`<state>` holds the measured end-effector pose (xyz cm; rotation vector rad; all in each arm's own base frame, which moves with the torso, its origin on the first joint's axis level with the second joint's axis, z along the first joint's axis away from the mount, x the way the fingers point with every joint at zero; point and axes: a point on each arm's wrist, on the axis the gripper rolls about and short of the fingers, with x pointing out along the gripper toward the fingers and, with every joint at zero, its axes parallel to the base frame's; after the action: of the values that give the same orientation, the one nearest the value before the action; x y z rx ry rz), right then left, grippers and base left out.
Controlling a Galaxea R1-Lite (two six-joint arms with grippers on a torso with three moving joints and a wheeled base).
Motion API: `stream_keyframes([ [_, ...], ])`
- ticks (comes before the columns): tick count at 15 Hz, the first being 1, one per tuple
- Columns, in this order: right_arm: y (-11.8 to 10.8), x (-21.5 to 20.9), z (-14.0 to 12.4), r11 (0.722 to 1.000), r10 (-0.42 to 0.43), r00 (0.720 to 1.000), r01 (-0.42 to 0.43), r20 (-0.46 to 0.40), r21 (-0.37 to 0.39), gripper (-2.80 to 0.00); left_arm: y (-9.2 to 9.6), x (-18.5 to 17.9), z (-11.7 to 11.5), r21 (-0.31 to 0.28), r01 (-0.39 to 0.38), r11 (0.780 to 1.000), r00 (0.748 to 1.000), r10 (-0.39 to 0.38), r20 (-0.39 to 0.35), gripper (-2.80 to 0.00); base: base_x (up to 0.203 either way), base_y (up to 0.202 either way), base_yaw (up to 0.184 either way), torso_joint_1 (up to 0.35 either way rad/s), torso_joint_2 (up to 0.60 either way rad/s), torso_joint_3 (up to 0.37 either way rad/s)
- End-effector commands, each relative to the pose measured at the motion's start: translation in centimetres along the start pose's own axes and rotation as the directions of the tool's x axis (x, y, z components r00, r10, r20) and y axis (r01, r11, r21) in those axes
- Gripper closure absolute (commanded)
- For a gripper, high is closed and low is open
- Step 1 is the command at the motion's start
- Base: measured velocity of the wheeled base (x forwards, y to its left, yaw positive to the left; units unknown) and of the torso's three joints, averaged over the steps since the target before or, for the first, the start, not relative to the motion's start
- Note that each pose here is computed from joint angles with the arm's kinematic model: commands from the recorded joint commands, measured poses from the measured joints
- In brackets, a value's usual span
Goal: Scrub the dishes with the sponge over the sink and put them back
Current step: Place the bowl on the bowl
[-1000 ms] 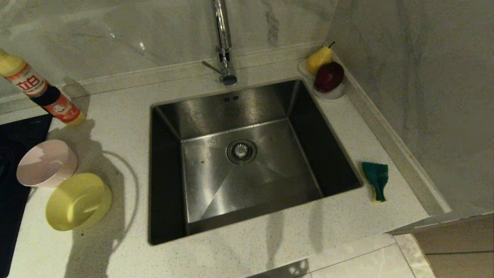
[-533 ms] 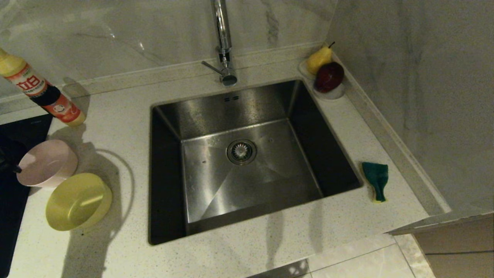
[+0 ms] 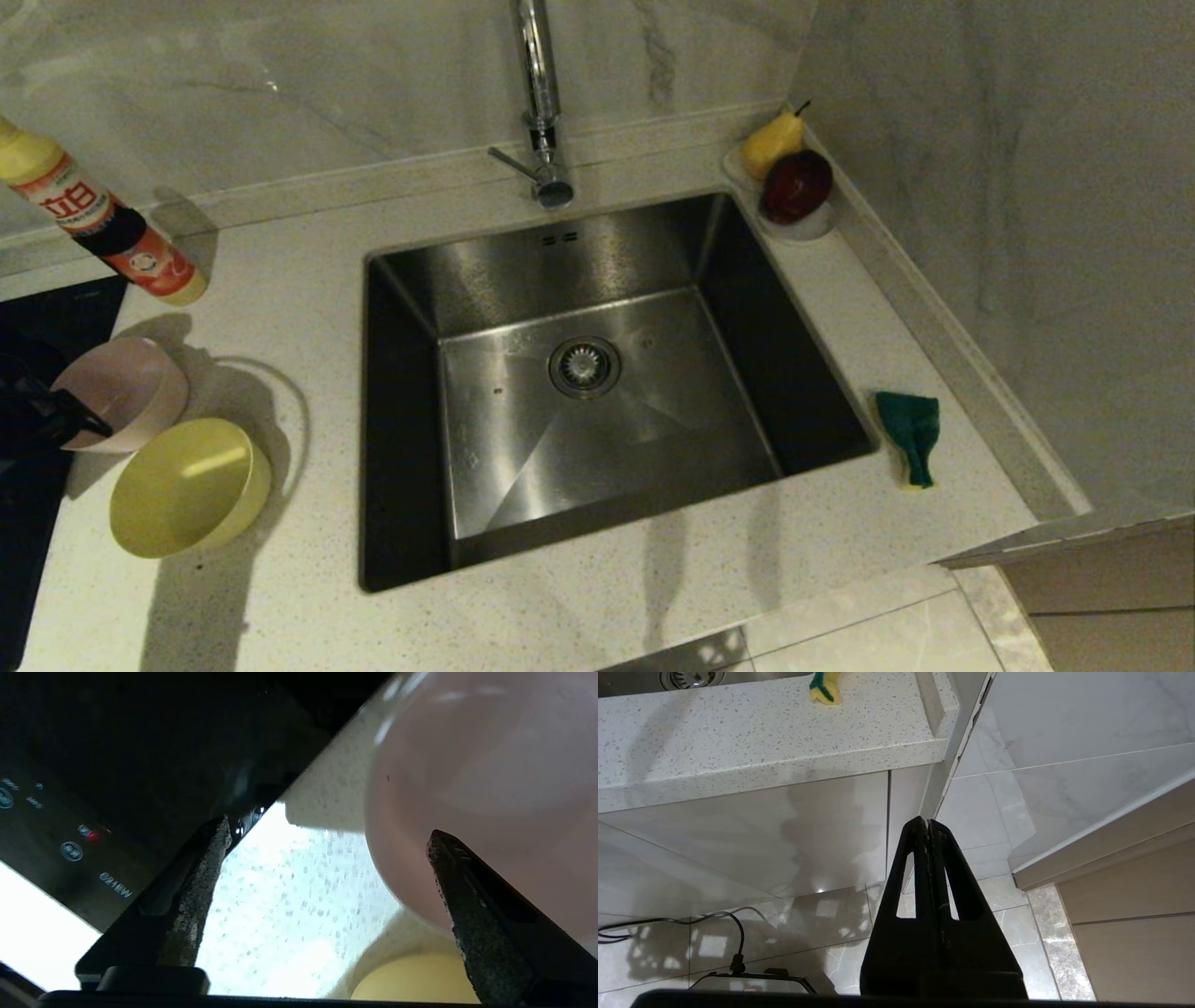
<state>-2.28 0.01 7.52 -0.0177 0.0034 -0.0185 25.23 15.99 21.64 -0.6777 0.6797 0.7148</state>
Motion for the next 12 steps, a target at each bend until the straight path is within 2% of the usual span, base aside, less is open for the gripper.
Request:
stream_keyframes([
  [1,0.0,0.0,0.0,1.0,0.0,1.0,0.0,-0.001,-0.001,0.0,0.0,0.8,-0.1,-0.015,-0.004,1.0,1.0,0.003,-0.022,-2.8,0.0,0.0,0.0,0.0,0.0,0.0],
  [3,0.0,0.0,0.0,1.0,0.0,1.0,0.0,-0.001,-0.001,0.0,-0.1,0.7,-0.1,-0.028,0.039,0.999,0.998,-0.04,-0.041,-2.8,0.0,0.0,0.0,0.0,0.0,0.0],
  [5,0.0,0.0,0.0,1.0,0.0,1.0,0.0,-0.001,-0.001,0.0,-0.1,0.8,-0.1,-0.039,0.049,0.998,0.997,-0.051,-0.05,-2.8,0.0,0.0,0.0,0.0,0.0,0.0],
  [7,0.0,0.0,0.0,1.0,0.0,1.0,0.0,-0.001,-0.001,0.0,-0.2,0.8,-0.2,-0.059,0.1,0.993,0.991,-0.105,-0.082,-2.8,0.0,0.0,0.0,0.0,0.0,0.0],
  [12,0.0,0.0,0.0,1.0,0.0,1.0,0.0,-0.002,-0.001,0.0,-0.1,1.7,-0.3,-0.078,0.093,0.993,0.989,-0.101,-0.106,-2.8,0.0,0.0,0.0,0.0,0.0,0.0],
])
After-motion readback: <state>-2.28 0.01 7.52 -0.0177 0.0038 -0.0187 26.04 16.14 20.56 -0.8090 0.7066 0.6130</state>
